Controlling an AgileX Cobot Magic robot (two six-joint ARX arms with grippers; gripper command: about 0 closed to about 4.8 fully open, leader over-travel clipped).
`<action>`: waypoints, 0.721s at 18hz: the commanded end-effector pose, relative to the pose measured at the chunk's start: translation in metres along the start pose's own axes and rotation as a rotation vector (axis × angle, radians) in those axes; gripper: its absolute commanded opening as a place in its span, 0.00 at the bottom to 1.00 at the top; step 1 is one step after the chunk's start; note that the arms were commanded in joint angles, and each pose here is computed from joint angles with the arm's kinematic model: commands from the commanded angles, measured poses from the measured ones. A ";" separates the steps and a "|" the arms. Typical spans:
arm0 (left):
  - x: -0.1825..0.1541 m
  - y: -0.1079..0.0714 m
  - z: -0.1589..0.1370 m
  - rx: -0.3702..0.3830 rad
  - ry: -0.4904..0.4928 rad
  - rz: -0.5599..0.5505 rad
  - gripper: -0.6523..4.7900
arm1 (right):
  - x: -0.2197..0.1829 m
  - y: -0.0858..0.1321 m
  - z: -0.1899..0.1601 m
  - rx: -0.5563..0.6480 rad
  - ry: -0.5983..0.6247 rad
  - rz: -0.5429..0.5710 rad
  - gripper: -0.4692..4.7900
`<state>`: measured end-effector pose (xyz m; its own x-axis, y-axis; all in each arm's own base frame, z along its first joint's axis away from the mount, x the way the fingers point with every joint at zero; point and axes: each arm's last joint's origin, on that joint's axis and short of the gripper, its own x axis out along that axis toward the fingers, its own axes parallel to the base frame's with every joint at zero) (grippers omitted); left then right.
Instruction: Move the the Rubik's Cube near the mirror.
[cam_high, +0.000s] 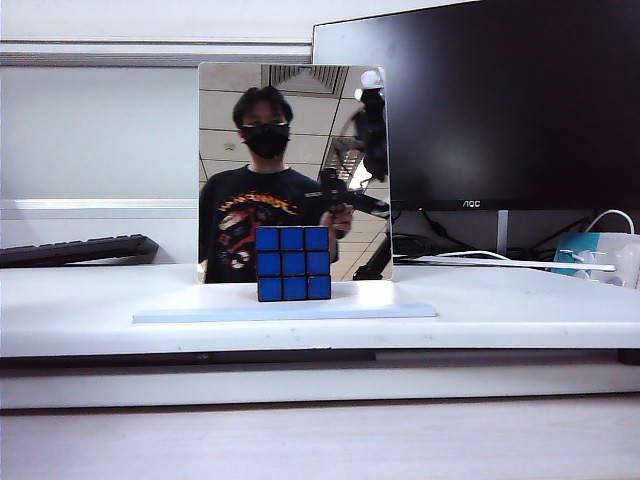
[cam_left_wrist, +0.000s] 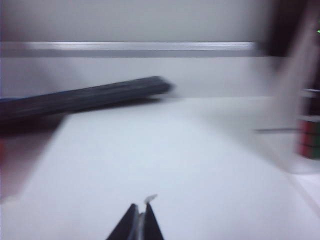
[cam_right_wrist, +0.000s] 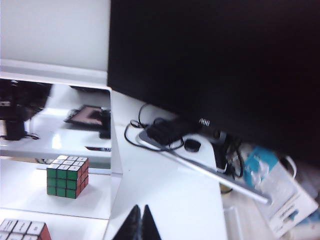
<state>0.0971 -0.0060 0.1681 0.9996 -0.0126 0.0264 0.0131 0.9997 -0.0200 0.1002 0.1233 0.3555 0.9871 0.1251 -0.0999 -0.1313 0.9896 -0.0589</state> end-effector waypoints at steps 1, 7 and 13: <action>0.000 0.009 0.001 0.006 -0.012 0.094 0.16 | -0.026 -0.038 -0.015 -0.019 -0.080 0.036 0.09; 0.000 0.012 0.002 0.007 -0.013 0.123 0.16 | -0.077 -0.103 -0.048 0.109 -0.228 -0.041 0.09; 0.000 0.012 0.000 0.007 0.003 0.128 0.16 | -0.096 -0.126 -0.047 0.202 -0.272 -0.201 0.09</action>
<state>0.0972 0.0061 0.1678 0.9936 0.1108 0.0226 -0.1103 0.9937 -0.0197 0.0184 -0.0157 0.3246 0.9838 -0.0746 0.1630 0.0460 0.9839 0.1726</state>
